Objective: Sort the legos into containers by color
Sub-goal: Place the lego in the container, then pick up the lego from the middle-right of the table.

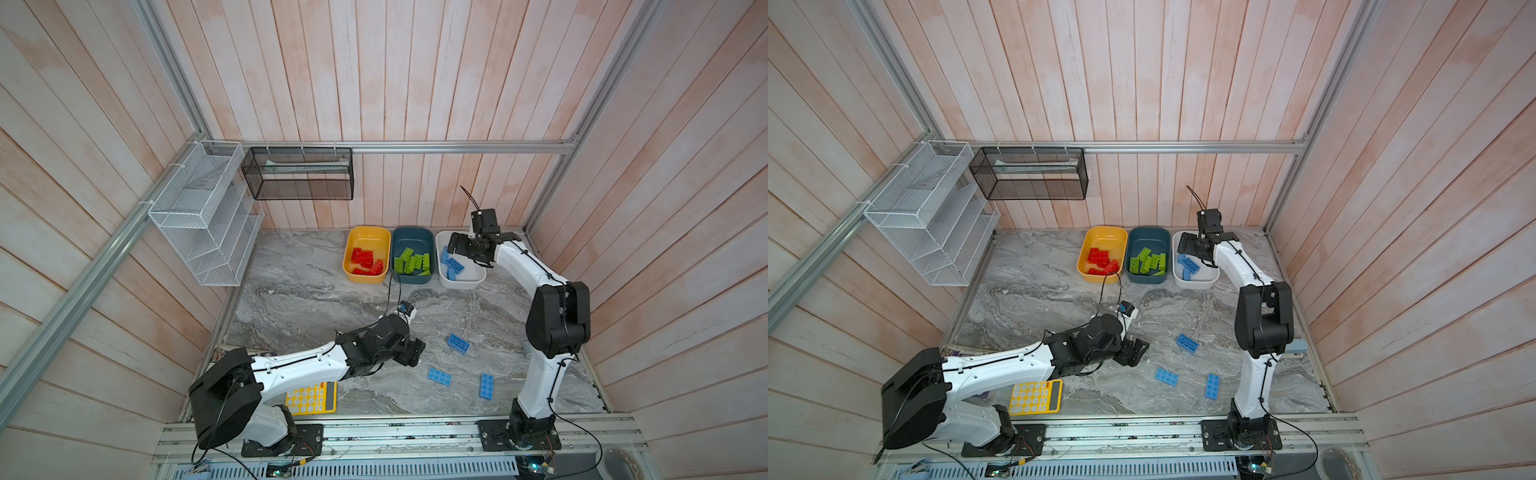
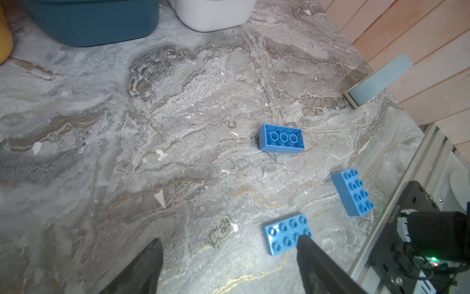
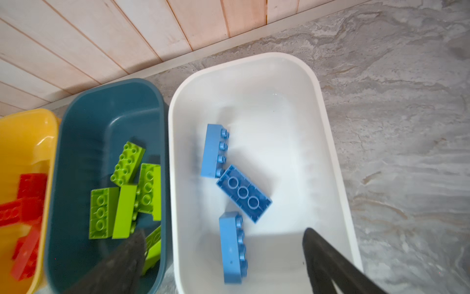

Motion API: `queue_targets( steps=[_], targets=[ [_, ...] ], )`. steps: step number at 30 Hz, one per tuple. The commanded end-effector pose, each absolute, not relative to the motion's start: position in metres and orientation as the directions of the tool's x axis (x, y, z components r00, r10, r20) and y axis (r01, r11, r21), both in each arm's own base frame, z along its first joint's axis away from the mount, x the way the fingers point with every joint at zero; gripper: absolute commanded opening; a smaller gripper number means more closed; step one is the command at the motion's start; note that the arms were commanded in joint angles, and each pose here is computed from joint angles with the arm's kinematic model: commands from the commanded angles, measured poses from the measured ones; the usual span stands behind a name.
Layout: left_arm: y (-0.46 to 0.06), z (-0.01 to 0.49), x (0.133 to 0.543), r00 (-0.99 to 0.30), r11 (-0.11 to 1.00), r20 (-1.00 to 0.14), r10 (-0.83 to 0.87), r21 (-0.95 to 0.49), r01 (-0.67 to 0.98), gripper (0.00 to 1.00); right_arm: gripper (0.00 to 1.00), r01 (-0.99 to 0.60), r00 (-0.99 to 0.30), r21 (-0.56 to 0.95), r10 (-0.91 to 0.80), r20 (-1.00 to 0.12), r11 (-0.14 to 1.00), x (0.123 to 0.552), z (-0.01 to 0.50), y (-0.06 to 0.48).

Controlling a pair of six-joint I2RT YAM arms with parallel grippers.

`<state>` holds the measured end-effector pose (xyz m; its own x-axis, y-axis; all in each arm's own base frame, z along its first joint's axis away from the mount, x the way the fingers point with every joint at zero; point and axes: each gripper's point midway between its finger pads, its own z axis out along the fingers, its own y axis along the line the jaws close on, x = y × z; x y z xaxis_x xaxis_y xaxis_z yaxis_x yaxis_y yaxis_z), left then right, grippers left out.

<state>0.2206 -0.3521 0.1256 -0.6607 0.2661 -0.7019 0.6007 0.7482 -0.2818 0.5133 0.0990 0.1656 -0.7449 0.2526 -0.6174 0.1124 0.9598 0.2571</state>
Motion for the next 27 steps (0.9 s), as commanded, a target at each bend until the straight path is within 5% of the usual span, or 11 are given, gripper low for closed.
queue_targets(
  steps=[1,12,27],
  targets=[
    [-0.372,0.117,0.224,-0.661,0.758,-0.682,0.313,-0.240,0.607,0.84,0.96,0.112,-0.647,0.342,0.330,-0.687,0.933,0.503,0.214,0.088],
    [-0.457,0.075,0.219,-0.680,0.727,-0.584,0.444,-0.208,0.654,0.88,0.96,0.178,-0.597,0.510,0.504,-0.624,0.842,0.476,0.208,0.044],
    [-0.499,0.025,0.243,-0.656,0.726,-0.525,0.542,-0.101,0.680,0.92,0.95,0.196,-0.589,0.508,0.515,-0.622,0.838,0.467,0.190,0.031]
  ],
)
